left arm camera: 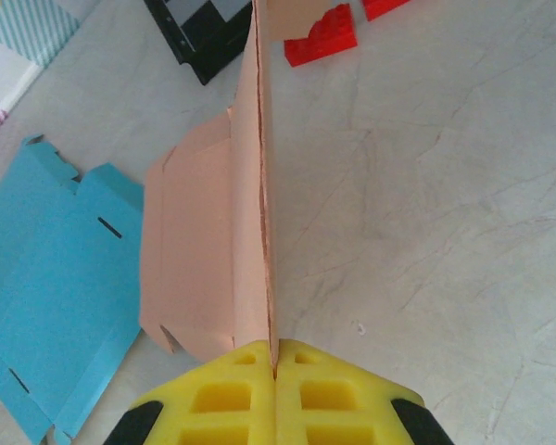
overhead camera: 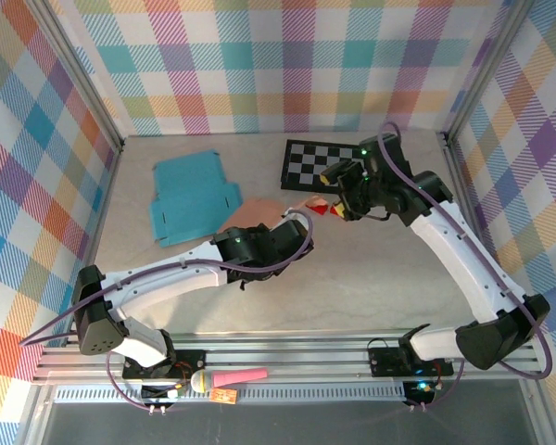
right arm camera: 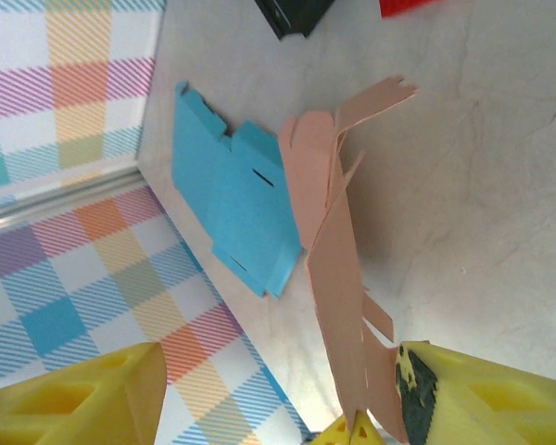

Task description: Fold the paper box

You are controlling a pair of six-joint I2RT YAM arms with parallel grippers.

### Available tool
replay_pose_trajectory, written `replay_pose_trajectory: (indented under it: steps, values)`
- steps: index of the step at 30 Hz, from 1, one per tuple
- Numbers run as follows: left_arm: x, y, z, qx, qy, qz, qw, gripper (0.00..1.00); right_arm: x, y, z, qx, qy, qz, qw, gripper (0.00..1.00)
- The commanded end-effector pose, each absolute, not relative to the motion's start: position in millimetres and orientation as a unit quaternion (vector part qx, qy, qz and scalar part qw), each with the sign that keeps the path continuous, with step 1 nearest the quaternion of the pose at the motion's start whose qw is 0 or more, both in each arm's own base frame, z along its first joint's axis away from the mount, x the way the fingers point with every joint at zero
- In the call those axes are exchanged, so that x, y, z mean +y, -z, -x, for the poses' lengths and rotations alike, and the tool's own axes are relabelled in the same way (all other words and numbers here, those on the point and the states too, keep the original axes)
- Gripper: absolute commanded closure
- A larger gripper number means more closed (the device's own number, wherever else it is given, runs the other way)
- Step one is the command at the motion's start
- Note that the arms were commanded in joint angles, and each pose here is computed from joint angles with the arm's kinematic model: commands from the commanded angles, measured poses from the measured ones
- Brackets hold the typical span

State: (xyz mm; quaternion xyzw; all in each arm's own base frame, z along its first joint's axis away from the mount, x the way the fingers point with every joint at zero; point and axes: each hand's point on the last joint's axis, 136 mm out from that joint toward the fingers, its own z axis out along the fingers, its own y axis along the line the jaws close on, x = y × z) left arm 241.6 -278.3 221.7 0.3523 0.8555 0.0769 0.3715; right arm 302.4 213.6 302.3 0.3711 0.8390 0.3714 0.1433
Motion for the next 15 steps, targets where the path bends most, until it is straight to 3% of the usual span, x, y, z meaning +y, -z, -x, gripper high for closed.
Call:
replay_pose_trajectory:
  steps: [1,8,15]
  values:
    - [-279.1,-227.4,-239.4,0.856,-0.066,-0.370,0.356,1.00,235.7,-290.7,-298.4,0.851,-0.360,-0.368,0.107,0.33]
    - [-284.6,-233.1,-247.4,0.855,-0.063,-0.369,0.358,1.00,278.1,-262.8,-292.9,0.864,-0.348,-0.357,0.062,0.38]
    - [-285.0,-236.5,-250.6,0.854,-0.064,-0.367,0.363,1.00,293.8,-256.6,-303.1,0.869,-0.352,-0.343,0.057,0.60]
